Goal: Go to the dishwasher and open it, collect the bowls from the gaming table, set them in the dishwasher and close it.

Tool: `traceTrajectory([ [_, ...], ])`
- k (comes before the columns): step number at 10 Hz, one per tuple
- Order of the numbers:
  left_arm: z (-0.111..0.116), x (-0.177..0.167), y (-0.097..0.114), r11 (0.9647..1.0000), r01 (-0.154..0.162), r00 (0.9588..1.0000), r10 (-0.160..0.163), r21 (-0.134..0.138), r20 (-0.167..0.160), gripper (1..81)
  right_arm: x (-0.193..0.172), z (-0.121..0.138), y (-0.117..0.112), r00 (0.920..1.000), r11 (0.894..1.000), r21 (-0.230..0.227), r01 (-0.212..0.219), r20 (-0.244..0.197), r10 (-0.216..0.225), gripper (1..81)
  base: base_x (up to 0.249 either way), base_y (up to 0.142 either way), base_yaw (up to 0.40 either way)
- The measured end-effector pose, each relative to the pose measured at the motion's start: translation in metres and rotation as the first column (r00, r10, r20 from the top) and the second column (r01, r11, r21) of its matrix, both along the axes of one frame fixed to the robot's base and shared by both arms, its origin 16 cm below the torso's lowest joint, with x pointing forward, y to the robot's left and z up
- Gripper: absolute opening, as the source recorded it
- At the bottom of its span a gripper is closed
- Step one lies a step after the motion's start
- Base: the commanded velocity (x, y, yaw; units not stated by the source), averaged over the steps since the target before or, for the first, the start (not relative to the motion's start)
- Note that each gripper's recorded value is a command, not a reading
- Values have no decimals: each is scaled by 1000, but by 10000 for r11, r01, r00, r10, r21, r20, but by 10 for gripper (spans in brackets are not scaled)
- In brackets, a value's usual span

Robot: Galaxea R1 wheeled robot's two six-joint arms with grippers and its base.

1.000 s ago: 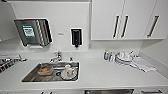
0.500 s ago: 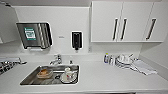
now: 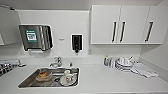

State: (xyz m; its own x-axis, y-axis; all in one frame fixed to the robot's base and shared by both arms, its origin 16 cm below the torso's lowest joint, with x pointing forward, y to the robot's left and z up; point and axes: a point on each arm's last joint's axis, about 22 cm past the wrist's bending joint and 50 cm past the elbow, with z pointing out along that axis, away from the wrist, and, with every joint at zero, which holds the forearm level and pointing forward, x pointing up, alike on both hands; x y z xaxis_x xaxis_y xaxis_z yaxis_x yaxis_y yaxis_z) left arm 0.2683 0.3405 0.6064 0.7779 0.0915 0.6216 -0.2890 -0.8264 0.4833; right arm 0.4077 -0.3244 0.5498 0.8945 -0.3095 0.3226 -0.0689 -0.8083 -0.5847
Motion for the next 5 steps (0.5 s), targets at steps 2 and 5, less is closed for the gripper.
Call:
traceTrajectory([
  [2,11,17,-14,9954,952,9945,-954,68,437,811,11,-6,0,9997,10000,-1,-2,255,2,811,0,0,0],
  [5,15,14,-39,9824,1867,9776,-1850,-77,1007,811,25,-17,0,9982,10000,-9,-11,607,12,811,0,0,0],
])
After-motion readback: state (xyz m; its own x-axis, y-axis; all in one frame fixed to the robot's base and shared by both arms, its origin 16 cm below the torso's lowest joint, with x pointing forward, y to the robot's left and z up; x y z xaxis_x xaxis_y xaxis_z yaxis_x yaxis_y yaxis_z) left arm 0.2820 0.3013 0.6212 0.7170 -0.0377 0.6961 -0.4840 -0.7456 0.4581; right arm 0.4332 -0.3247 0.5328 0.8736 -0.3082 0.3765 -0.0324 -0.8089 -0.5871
